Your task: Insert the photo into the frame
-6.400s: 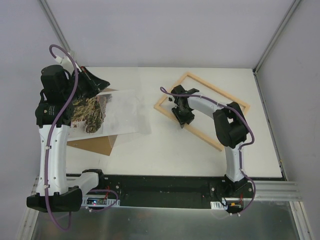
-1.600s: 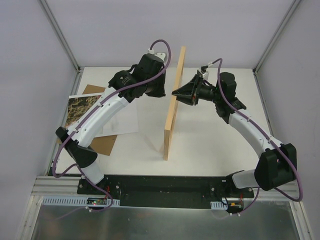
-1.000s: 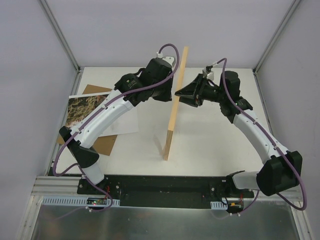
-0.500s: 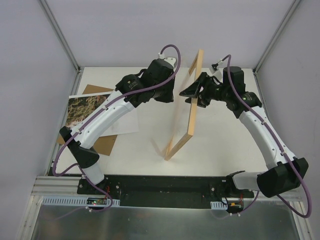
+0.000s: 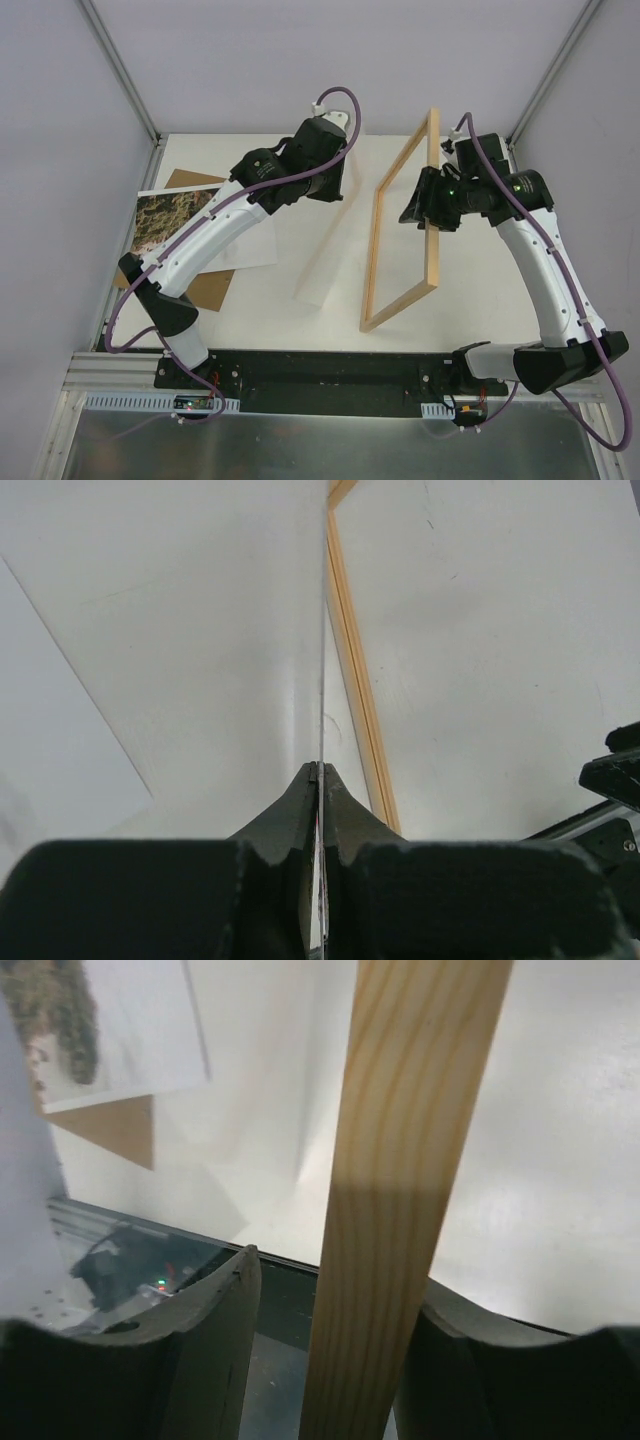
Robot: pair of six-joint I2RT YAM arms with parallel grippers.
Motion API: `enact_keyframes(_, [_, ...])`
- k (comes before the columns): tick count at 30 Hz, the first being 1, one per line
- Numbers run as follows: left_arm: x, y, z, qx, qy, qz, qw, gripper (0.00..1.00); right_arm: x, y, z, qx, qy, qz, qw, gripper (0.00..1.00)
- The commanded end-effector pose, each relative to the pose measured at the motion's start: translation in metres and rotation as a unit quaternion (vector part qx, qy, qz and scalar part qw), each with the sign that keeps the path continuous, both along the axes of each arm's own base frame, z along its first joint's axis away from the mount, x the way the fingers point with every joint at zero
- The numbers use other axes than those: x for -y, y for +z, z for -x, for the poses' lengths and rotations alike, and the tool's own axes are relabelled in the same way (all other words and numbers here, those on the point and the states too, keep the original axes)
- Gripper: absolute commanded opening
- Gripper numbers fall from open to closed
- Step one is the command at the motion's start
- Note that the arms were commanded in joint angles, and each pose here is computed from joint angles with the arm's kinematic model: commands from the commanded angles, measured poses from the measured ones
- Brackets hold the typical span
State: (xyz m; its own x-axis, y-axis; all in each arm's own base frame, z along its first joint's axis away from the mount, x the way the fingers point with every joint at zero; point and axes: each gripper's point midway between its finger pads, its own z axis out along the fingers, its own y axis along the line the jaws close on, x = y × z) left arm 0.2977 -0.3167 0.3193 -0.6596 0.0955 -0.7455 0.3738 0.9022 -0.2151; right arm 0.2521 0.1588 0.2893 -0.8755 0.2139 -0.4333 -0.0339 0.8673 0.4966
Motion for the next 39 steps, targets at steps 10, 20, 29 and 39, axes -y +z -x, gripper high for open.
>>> enact_keyframes(10, [-0.064, 0.058, -0.012, 0.081, 0.054, 0.004, 0.995, 0.0, 0.093, -0.03, 0.042, -0.045, -0.014, 0.239, 0.97, 0.33])
enact_keyframes(20, [-0.111, 0.082, -0.017, 0.109, 0.094, 0.01, 0.989, 0.0, 0.052, -0.031, 0.033, -0.033, 0.016, 0.129, 0.991, 0.01])
enact_keyframes(29, [-0.154, 0.109, -0.009, 0.138, 0.134, 0.023, 0.981, 0.0, -0.003, -0.031, -0.022, -0.001, 0.023, -0.036, 0.999, 0.01])
enact_keyframes(39, [-0.173, 0.124, 0.003, 0.153, 0.147, 0.018, 0.977, 0.0, -0.008, -0.11, -0.076, -0.022, 0.046, -0.115, 0.992, 0.09])
